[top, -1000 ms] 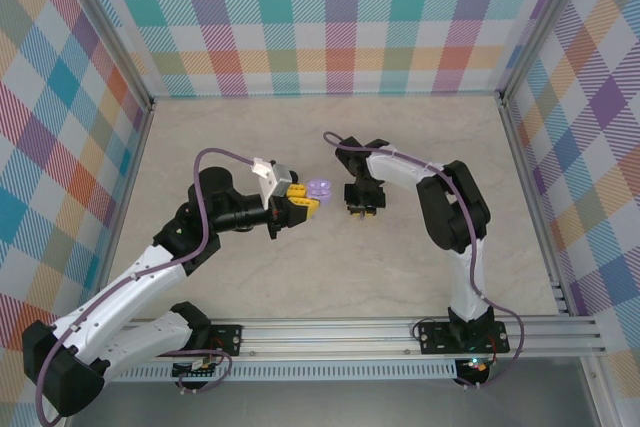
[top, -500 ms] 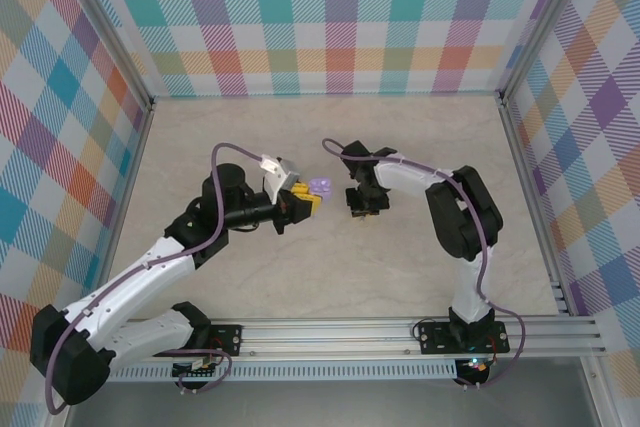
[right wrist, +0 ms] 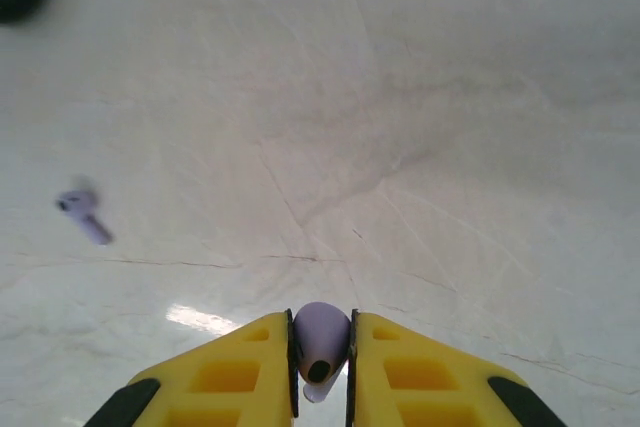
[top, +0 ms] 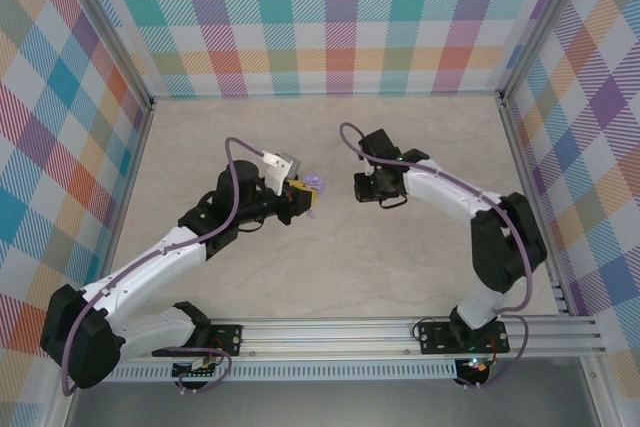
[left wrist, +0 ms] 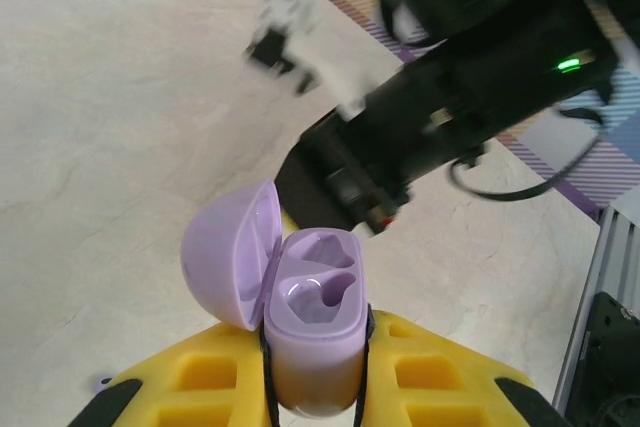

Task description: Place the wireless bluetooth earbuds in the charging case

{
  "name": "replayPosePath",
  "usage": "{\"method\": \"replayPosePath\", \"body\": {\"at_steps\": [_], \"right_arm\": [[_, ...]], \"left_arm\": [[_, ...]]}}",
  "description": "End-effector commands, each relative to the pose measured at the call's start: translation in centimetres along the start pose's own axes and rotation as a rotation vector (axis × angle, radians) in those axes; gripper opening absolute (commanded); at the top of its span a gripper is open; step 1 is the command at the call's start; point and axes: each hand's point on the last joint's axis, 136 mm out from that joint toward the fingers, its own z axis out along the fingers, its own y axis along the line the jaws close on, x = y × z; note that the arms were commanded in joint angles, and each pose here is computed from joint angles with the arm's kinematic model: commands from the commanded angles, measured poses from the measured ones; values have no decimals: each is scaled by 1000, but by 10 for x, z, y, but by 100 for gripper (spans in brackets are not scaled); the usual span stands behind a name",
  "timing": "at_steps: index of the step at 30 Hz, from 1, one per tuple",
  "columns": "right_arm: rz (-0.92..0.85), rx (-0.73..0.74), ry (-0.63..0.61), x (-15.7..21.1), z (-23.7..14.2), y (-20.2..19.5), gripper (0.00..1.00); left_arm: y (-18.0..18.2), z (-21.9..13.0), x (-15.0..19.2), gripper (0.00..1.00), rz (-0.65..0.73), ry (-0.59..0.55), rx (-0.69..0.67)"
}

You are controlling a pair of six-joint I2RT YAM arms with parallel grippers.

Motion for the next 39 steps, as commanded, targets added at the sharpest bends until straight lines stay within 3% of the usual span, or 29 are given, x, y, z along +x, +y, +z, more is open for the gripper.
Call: {"method": "replayPosePath", "body": {"at_steps": [1,11,20,39], "right_arm": [[-41,-93,-117,-17,-30,16,19],[-145,-335,-350,-36,-116,57,20],[-272,-577,-502,-33,-185,99,21],[-365,-637,-515,-24,-194,131,21]], "left_arm": [[6,3,-3,11,-57,-6,-7],[1,14,-2,11,-63,-10,50],[-13,16,-7,11,55,-100,156],[-47,17,-21,10,176,-179,336]]}}
